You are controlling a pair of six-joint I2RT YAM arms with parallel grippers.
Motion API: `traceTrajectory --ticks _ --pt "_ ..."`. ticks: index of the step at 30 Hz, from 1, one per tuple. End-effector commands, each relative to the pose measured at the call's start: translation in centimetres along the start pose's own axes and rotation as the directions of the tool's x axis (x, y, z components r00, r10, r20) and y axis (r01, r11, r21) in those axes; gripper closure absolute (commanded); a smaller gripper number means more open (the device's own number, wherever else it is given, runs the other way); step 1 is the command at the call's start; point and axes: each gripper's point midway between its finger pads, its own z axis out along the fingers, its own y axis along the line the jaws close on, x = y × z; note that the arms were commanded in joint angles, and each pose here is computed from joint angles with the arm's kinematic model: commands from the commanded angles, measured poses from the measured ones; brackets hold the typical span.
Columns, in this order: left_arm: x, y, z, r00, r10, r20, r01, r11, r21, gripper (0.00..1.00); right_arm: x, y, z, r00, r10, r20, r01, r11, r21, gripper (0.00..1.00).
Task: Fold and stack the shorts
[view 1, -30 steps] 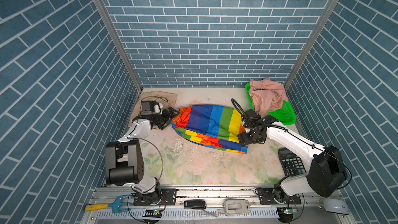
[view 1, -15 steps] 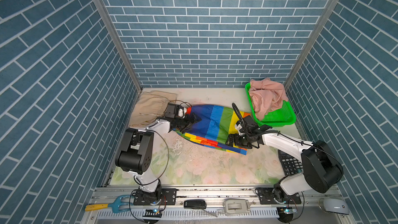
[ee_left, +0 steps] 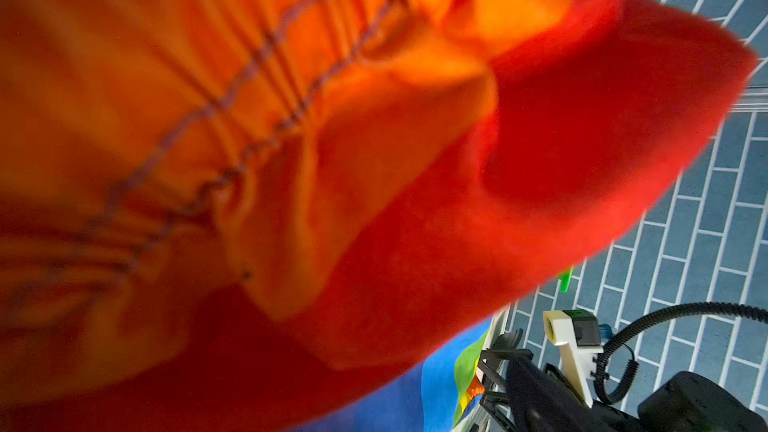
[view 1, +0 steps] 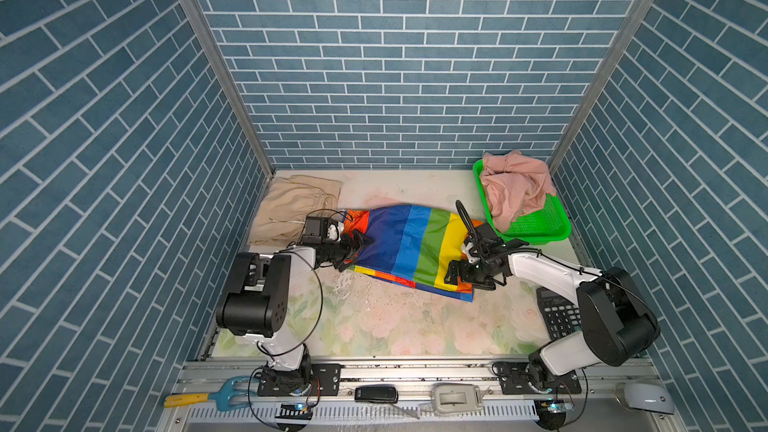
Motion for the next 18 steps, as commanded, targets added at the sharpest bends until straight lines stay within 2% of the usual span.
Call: traceTrajectory --ticks 1,3,5,7,11,15,18 --pt "-1.4 -3.2 -2.5 0.990 0.133 0.054 -0.130 0.991 -0.043 0.00 -2.7 0.9 -3.7 0.994 -0.077 0.079 0.074 0.996 0.044 0.01" --pt "-3.3 -4.7 -4.9 0.962 0.251 0.108 -0.234 0.961 -0.151 0.00 -4.4 1.8 -4.7 0.990 -0.080 0.112 0.078 0.997 0.022 0.02" --pt "-5.5 -6.0 -6.7 0.929 0.333 0.160 -0.290 0.926 -0.242 0.00 -6.5 3.0 -5.3 0.987 -0.078 0.143 0.080 0.997 -0.007 0.01" --pt "-6.9 -8.2 -6.9 0.919 0.359 0.166 -0.318 0.920 -0.228 0.00 -9.0 5.0 -5.0 0.983 -0.081 0.163 0.090 0.995 -0.051 0.02" --pt "-6.9 -11.6 -2.1 0.945 0.319 0.076 -0.312 0.946 -0.086 0.00 -13.2 9.7 -2.9 0.980 -0.052 0.191 0.099 0.966 -0.240 0.02" --pt "-6.8 -10.1 2.8 0.977 0.213 0.021 -0.212 0.977 -0.014 0.00 -16.7 12.8 -0.7 0.977 -0.022 0.210 0.105 0.914 -0.391 0.01" --pt "-8.0 -7.7 4.1 0.980 0.200 0.014 -0.198 0.978 -0.066 0.00 -18.1 12.9 1.1 0.980 -0.032 0.198 0.111 0.908 -0.403 0.02"
